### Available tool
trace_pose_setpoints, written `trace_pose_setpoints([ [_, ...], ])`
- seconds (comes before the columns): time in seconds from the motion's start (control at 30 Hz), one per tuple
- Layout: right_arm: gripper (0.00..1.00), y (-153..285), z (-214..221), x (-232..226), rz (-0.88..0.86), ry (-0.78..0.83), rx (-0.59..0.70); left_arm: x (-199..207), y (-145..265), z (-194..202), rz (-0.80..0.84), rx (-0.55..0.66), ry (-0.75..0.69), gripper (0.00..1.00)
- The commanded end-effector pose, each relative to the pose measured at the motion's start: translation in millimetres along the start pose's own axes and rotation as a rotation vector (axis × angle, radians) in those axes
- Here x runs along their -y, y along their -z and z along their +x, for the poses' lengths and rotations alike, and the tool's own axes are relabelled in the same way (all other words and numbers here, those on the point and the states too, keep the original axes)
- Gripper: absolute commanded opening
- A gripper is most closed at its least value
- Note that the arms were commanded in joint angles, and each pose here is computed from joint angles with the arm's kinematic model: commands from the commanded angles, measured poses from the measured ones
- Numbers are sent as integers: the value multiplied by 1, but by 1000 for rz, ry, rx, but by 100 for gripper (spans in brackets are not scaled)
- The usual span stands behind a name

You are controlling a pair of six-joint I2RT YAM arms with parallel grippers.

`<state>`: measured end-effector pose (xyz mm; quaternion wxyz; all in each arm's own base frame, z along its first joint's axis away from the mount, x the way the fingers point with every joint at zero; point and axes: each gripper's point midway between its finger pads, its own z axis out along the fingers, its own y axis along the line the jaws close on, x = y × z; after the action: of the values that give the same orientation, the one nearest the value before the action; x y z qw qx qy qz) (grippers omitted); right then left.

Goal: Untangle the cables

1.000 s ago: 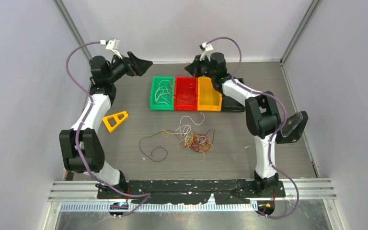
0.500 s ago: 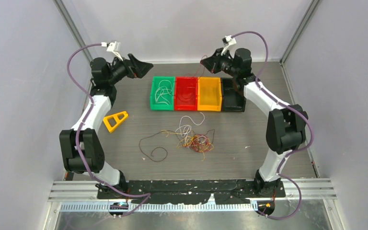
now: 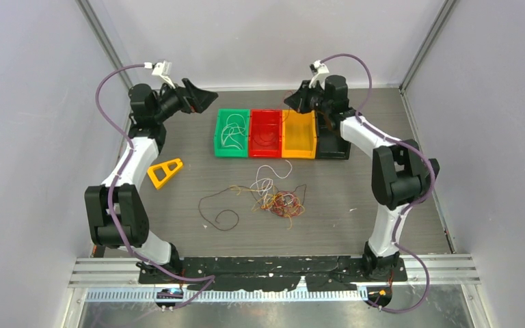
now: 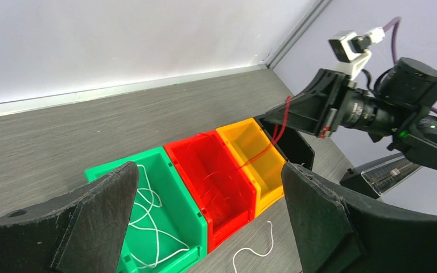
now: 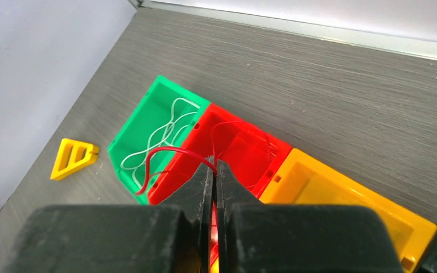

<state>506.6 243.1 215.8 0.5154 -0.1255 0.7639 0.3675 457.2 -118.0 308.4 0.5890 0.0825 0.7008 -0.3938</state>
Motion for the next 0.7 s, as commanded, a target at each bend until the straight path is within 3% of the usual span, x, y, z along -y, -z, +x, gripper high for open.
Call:
trace_pose_setpoints([
  [0.0,5,-22,-13,4,37,6,37,6,6,-17,12,47,-35,98],
  [0.33,5,-68,-16,1,53,303,127,-2,6,-2,18,21,-35,97],
  [0.67,5,-70,55,-3,125,641,-113,-3,13,0,8,6,-59,98],
])
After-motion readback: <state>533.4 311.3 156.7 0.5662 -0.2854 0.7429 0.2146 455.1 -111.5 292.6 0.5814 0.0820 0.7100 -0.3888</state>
